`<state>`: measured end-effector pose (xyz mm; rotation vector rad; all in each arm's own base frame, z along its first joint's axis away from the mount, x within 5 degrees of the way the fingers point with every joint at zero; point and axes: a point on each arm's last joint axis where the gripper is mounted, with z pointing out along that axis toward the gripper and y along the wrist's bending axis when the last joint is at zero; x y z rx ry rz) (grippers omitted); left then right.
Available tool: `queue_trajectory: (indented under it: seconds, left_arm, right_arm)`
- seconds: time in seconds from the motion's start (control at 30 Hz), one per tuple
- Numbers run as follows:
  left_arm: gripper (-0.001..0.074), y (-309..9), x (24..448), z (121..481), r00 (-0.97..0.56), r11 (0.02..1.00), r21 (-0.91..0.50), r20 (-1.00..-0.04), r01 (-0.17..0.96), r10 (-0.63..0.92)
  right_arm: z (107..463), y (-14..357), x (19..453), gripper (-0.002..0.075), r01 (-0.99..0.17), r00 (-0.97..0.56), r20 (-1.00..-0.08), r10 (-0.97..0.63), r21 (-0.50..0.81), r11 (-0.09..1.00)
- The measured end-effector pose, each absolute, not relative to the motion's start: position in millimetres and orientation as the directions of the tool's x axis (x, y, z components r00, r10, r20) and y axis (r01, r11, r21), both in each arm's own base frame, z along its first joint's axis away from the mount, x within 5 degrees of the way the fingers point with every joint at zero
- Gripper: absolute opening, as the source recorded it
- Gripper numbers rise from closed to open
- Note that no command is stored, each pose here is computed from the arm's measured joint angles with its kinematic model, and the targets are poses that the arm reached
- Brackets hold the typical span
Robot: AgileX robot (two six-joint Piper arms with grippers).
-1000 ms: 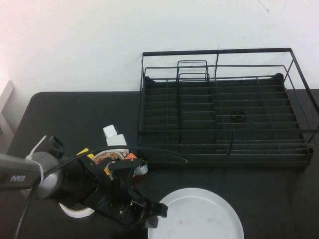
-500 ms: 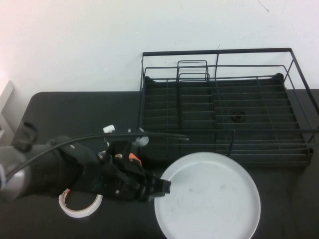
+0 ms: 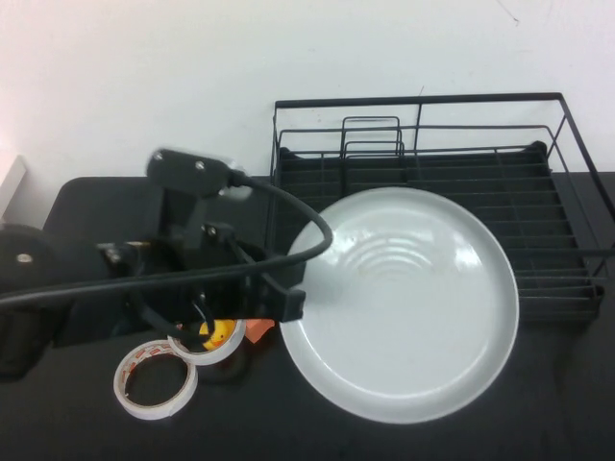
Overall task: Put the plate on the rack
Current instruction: Hand over the plate
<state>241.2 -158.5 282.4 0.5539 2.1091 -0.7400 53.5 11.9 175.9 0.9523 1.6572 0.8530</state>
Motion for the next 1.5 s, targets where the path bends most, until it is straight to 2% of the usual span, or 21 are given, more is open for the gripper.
queue_trajectory:
  seconds: [0.1, 0.2, 0.3, 0.4, 0.57, 0.7, 0.83, 0.9, 0.97, 1.03, 1.13, 1.23, 1.4, 1.5]
  left_arm:
    - [0.0001, -154.4, 237.5, 292.7, -0.531, 0.739, -0.284, -0.840, 0.611, 0.116]
    - [0.0001, -152.6, 235.1, 298.1, -0.497, 0.738, -0.254, -0.858, 0.626, 0.127]
    - [0.0001, -152.5, 234.7, 298.5, -0.464, 0.732, -0.212, -0.871, 0.648, 0.158]
    - [0.0001, -152.6, 235.8, 300.3, -0.423, 0.727, -0.175, -0.890, 0.664, 0.172]
    - [0.0001, -153.5, 237.1, 306.8, -0.342, 0.715, -0.124, -0.925, 0.688, 0.168]
    - [0.0001, -156.4, 233.3, 314.1, -0.274, 0.713, -0.070, -0.946, 0.698, 0.176]
    - [0.0001, -168.1, 222.7, 318.9, -0.203, 0.695, 0.007, -0.954, 0.719, 0.220]
    - [0.0001, -175.8, 216.6, 319.4, -0.176, 0.679, 0.039, -0.954, 0.733, 0.245]
    - [0.0001, -183.2, 210.4, 319.7, -0.161, 0.669, 0.057, -0.953, 0.741, 0.259]
    - [0.0001, -189.4, 204.9, 319.0, -0.149, 0.656, 0.071, -0.950, 0.751, 0.273]
    - [0.0001, -194.1, 200.7, 318.9, -0.144, 0.650, 0.075, -0.950, 0.756, 0.277]
    - [0.0001, -194.6, 200.3, 318.9, -0.148, 0.658, 0.074, -0.950, 0.749, 0.276]
    - [0.0001, -193.4, 201.6, 318.8, -0.162, 0.680, 0.067, -0.950, 0.731, 0.267]
    - [0.0001, -193.2, 201.8, 318.8, -0.162, 0.681, 0.067, -0.950, 0.729, 0.268]
  right_arm:
    - [176.3, 12.0, 53.6, -0.0002, 0.171, -0.198, -0.457, 0.867, 0.855, 0.490]
    - [176.8, 14.7, 53.6, -0.0002, 0.121, -0.235, -0.556, 0.797, 0.797, 0.592]
    - [187.9, 22.3, 51.8, -0.0002, -0.009, -0.282, -0.692, 0.664, 0.694, 0.720]
    - [218.1, 31.7, 49.4, -0.0002, -0.181, -0.274, -0.809, 0.520, 0.574, 0.799]
    - [260.7, 44.1, 68.2, -0.0002, -0.340, -0.388, -0.862, 0.327, 0.463, 0.819]
    - [289.4, 51.9, 98.0, -0.0002, -0.497, -0.461, -0.879, 0.121, 0.369, 0.786]
    - [320.4, 54.1, 134.7, 0.0037, -0.622, -0.430, -0.903, -0.012, 0.286, 0.729]
    - [331.2, 53.6, 153.3, 0.0106, -0.661, -0.411, -0.910, -0.058, 0.253, 0.707]
    - [341.3, 52.9, 169.5, 0.0203, -0.691, -0.384, -0.918, -0.095, 0.218, 0.689]
    - [349.9, 52.4, 185.6, 0.0333, -0.718, -0.368, -0.922, -0.121, 0.199, 0.667]
    - [356.4, 53.1, 204.3, 0.0459, -0.764, -0.354, -0.922, -0.157, 0.188, 0.618]
    - [353.2, 58.7, 218.6, 0.0497, -0.817, -0.366, -0.910, -0.196, 0.213, 0.536]
    - [335.5, 81.3, 224.9, 0.0496, -0.892, -0.344, -0.885, -0.314, 0.203, 0.404]
    - [323.6, 93.5, 225.3, 0.0495, -0.914, -0.328, -0.850, -0.411, 0.175, 0.367]
